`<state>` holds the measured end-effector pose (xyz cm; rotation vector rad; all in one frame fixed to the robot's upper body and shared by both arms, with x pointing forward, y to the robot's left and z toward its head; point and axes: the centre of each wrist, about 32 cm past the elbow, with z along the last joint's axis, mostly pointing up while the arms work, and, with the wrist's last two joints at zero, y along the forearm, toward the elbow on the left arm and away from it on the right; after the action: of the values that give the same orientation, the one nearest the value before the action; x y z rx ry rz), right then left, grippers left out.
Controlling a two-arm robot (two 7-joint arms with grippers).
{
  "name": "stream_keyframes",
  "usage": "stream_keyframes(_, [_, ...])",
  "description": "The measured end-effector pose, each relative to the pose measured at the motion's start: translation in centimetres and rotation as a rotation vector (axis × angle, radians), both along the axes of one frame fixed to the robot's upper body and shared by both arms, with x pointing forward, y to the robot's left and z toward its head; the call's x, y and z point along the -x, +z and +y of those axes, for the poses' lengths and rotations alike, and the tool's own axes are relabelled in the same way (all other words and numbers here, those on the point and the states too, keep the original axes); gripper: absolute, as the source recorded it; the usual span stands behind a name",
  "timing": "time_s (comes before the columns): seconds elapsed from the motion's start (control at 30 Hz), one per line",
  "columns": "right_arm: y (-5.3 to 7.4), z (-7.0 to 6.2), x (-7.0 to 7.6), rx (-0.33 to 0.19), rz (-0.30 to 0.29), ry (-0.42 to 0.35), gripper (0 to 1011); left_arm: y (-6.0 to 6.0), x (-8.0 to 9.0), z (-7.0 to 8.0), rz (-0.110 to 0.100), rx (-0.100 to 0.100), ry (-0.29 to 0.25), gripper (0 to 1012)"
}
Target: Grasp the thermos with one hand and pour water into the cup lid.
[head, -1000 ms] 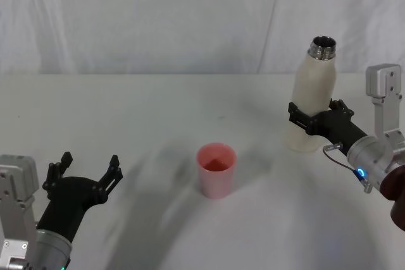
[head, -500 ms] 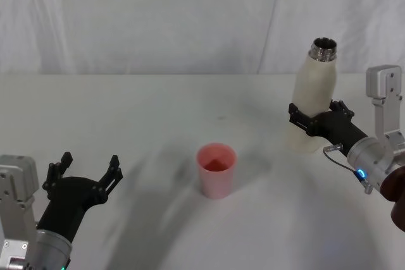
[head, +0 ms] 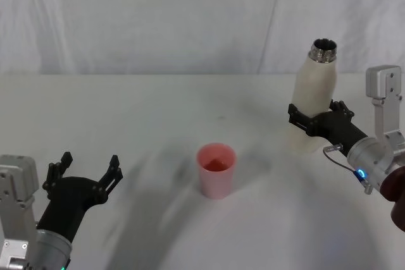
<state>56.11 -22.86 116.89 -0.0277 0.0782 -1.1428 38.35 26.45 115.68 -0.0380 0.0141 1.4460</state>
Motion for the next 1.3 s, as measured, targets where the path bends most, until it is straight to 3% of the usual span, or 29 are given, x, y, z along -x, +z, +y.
stream_keyframes(1.3, [-0.06, -0.12, 0.19, -0.002, -0.002, 0.003, 1000, 0.00, 0.00, 0.00, 0.000, 0.000, 0.000, 1001])
